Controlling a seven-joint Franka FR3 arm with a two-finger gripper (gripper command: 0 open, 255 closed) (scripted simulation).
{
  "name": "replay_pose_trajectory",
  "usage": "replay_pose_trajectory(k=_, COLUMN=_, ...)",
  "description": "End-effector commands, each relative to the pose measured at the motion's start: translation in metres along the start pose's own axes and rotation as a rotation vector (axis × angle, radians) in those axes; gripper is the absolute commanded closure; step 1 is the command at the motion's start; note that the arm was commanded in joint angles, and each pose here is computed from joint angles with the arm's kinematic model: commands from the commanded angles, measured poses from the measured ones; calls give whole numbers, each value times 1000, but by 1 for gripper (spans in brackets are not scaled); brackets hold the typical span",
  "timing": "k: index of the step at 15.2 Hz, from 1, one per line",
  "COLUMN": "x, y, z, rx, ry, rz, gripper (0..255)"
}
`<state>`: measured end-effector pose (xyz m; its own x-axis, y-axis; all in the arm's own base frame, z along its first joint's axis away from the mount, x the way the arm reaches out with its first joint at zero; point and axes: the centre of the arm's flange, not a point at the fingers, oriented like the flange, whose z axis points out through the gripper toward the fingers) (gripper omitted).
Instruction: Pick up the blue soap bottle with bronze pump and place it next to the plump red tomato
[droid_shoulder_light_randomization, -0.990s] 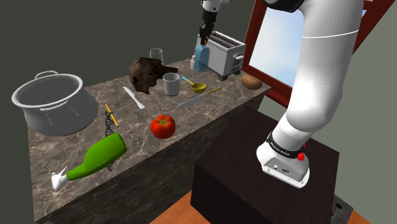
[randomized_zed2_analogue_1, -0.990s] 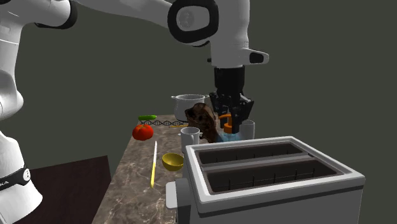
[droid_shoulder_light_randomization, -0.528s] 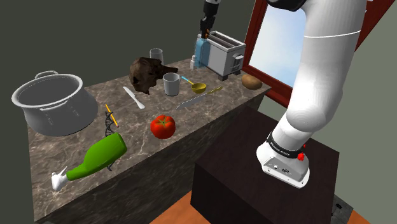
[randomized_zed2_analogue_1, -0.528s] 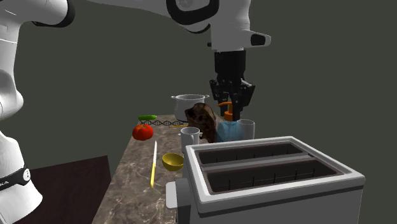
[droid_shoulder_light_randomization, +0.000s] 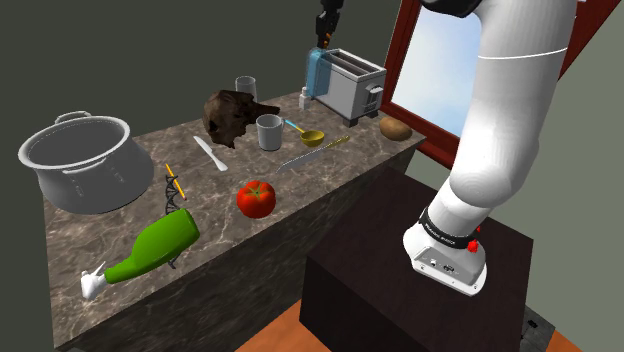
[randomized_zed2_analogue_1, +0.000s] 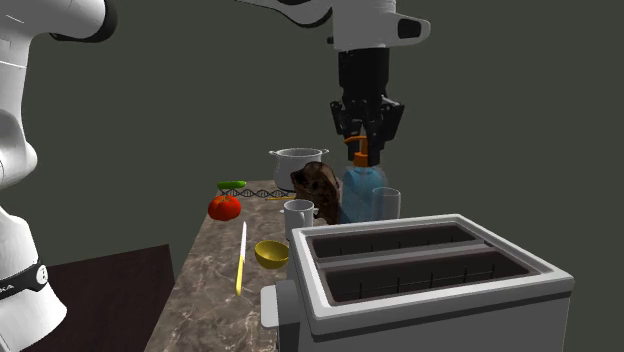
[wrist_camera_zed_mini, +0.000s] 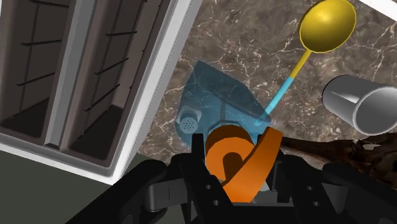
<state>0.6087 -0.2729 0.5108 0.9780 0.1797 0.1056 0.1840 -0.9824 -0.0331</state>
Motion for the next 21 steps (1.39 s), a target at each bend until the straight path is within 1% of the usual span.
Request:
replay_pose_trajectory(k=1, x=1, y=-1, z=-11, rx=0, ry=0, rz=0, gripper=255)
replay_pose_trajectory(k=8, x=5, y=-2, z=-45, rx=0, ry=0, rz=0, gripper=255)
replay_pose_trajectory(k=21, x=13, y=-169, z=-82, rx=0, ry=0, rz=0, gripper=255)
